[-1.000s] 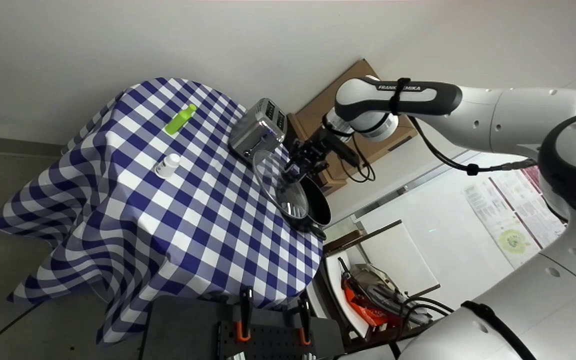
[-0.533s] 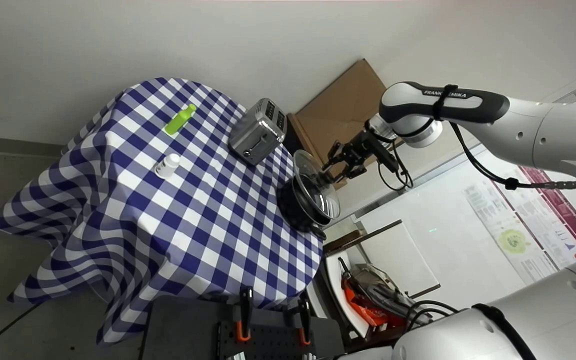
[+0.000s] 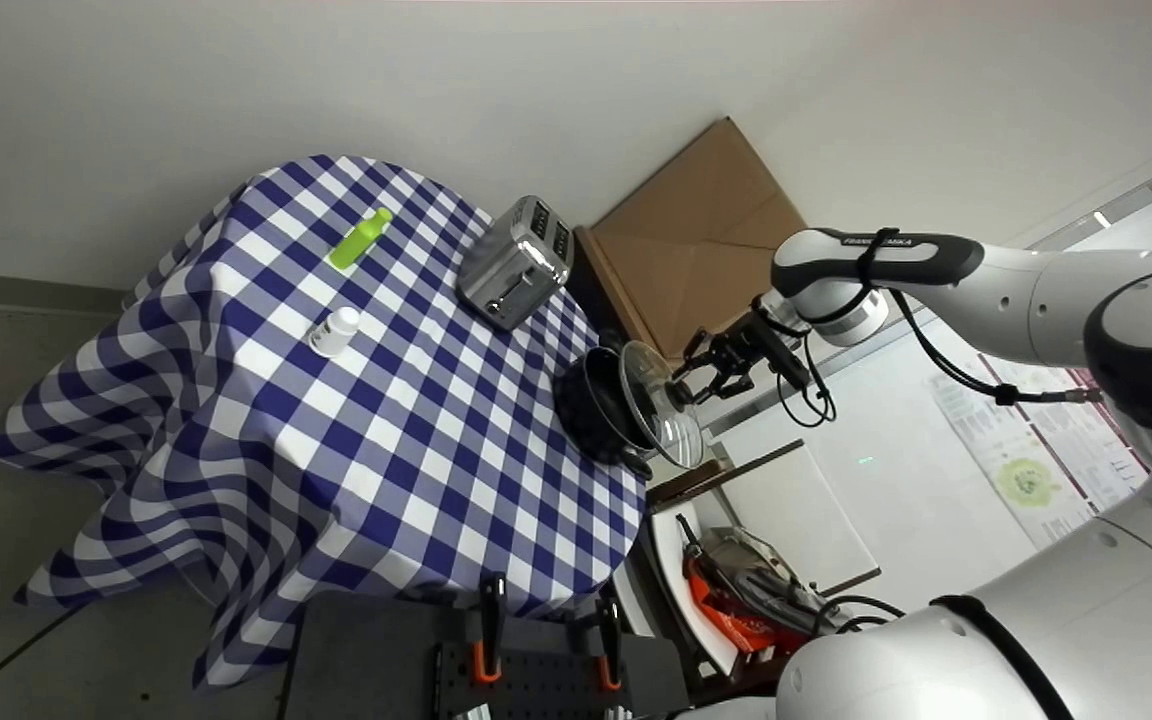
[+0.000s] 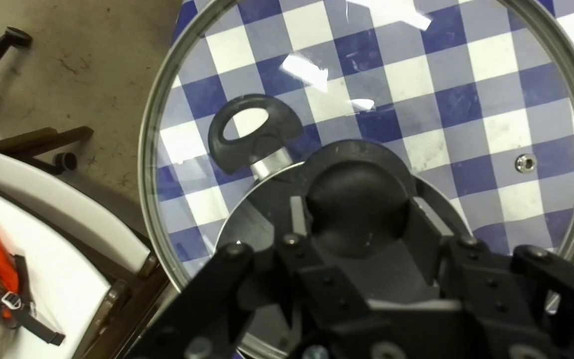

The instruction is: Put the lid on the pot

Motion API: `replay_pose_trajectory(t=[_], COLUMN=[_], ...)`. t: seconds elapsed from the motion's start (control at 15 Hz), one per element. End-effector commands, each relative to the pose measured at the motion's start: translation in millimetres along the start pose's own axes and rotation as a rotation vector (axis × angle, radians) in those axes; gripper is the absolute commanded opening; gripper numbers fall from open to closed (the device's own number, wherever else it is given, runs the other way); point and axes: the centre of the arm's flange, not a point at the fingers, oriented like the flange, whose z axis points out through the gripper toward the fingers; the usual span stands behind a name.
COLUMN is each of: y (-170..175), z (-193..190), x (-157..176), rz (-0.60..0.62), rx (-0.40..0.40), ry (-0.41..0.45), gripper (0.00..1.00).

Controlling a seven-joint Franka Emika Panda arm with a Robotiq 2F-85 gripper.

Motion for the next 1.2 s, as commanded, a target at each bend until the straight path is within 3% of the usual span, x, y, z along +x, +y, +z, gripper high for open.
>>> replay_pose_trajectory(t=[0.0,0.67,1.13], y=[4.9,-13.4,-30.7], z=[2.0,24.0,51.9], x=[45.0,122.7,146.4], rz=[0.039,0.085,0.087], rx=[0.025,0.019,-0.004], ry=[0.027,0.052,0.040], gripper=[0.24,0.24,0.24])
